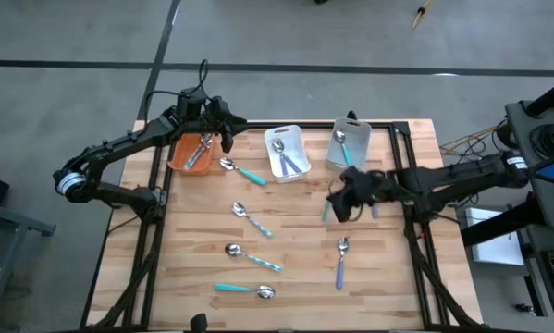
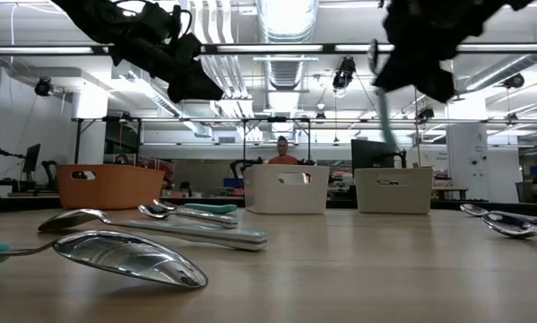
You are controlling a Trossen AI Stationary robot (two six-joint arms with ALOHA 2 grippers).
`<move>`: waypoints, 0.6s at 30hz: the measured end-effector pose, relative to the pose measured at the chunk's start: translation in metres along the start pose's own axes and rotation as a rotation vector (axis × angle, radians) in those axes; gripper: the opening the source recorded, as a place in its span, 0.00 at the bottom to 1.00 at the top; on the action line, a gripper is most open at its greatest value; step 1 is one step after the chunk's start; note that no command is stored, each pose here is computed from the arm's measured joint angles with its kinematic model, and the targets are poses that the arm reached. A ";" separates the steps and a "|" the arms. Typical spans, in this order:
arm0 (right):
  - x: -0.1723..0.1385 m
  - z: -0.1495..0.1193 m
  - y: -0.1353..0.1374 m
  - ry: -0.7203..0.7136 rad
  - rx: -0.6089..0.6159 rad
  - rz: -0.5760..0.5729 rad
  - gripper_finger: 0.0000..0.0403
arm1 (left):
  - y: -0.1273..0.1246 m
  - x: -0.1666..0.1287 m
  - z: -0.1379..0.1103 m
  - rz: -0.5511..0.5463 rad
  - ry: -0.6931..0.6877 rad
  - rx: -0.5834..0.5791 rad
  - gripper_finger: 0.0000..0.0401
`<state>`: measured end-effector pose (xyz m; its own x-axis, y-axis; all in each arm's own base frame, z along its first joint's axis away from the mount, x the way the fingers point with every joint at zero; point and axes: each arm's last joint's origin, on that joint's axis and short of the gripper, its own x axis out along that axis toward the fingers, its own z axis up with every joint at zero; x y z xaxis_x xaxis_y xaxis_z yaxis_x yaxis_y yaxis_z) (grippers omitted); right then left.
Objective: Sort silverware by color (type)
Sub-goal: Put the blue spoon into the gray bin
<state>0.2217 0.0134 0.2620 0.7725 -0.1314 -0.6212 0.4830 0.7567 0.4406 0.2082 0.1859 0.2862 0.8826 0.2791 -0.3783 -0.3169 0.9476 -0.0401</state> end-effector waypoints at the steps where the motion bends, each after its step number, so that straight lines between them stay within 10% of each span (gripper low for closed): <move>1: 0.001 0.007 -0.001 -0.021 -0.041 -0.007 0.07 | 0.000 0.000 0.000 0.000 0.002 -0.004 0.25; 18: 0.076 0.057 -0.008 -0.531 -0.456 -0.093 0.07 | 0.000 0.000 -0.002 -0.002 0.010 0.002 0.25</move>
<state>0.3003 -0.0392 0.2483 0.8892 -0.4156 -0.1914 0.4257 0.9048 0.0129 0.2079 0.1853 0.2839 0.8798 0.2755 -0.3874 -0.3141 0.9486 -0.0387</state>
